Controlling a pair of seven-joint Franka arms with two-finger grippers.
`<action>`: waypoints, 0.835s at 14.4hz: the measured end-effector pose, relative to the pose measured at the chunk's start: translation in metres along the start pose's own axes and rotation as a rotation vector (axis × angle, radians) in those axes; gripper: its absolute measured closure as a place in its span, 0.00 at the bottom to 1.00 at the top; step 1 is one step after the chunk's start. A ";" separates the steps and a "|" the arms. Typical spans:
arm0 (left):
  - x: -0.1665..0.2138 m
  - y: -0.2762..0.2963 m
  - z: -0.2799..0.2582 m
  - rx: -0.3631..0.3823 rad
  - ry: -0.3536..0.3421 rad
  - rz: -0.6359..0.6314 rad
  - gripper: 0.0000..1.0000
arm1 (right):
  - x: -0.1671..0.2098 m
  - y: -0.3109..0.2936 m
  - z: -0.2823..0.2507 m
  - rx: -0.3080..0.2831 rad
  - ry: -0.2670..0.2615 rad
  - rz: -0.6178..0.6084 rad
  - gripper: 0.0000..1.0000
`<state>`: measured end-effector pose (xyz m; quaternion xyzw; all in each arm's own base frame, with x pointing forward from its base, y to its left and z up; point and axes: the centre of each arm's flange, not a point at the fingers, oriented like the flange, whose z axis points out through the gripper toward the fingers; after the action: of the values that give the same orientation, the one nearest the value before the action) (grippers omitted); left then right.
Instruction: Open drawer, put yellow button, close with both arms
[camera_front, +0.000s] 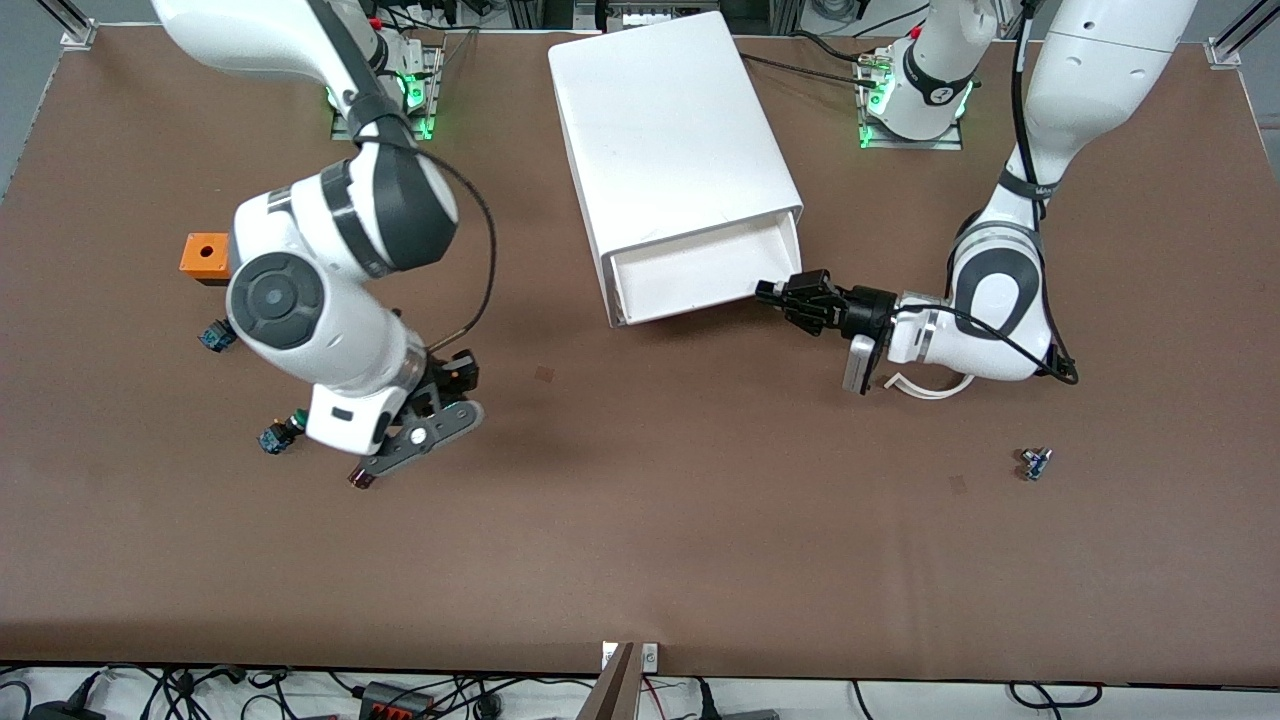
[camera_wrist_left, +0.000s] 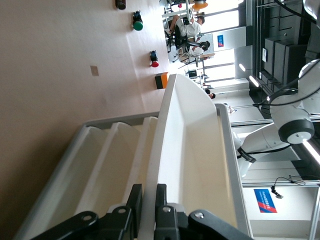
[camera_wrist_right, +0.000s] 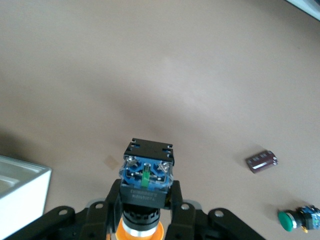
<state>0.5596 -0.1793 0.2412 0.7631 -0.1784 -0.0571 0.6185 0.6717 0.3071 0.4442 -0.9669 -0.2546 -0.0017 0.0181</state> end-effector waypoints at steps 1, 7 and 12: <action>0.005 -0.002 -0.005 0.004 0.004 0.005 0.85 | 0.002 -0.015 -0.003 0.000 0.007 0.004 0.59; 0.012 -0.007 -0.014 0.030 -0.011 0.002 0.66 | 0.008 -0.085 -0.026 0.001 0.061 -0.034 0.59; 0.029 0.035 -0.051 0.253 -0.090 -0.213 0.18 | 0.009 -0.155 -0.040 0.016 0.129 -0.016 0.59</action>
<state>0.5949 -0.1486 0.2907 0.8462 -0.1299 -0.1334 0.4993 0.6030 0.4451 0.4896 -0.9625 -0.2607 -0.0624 0.0424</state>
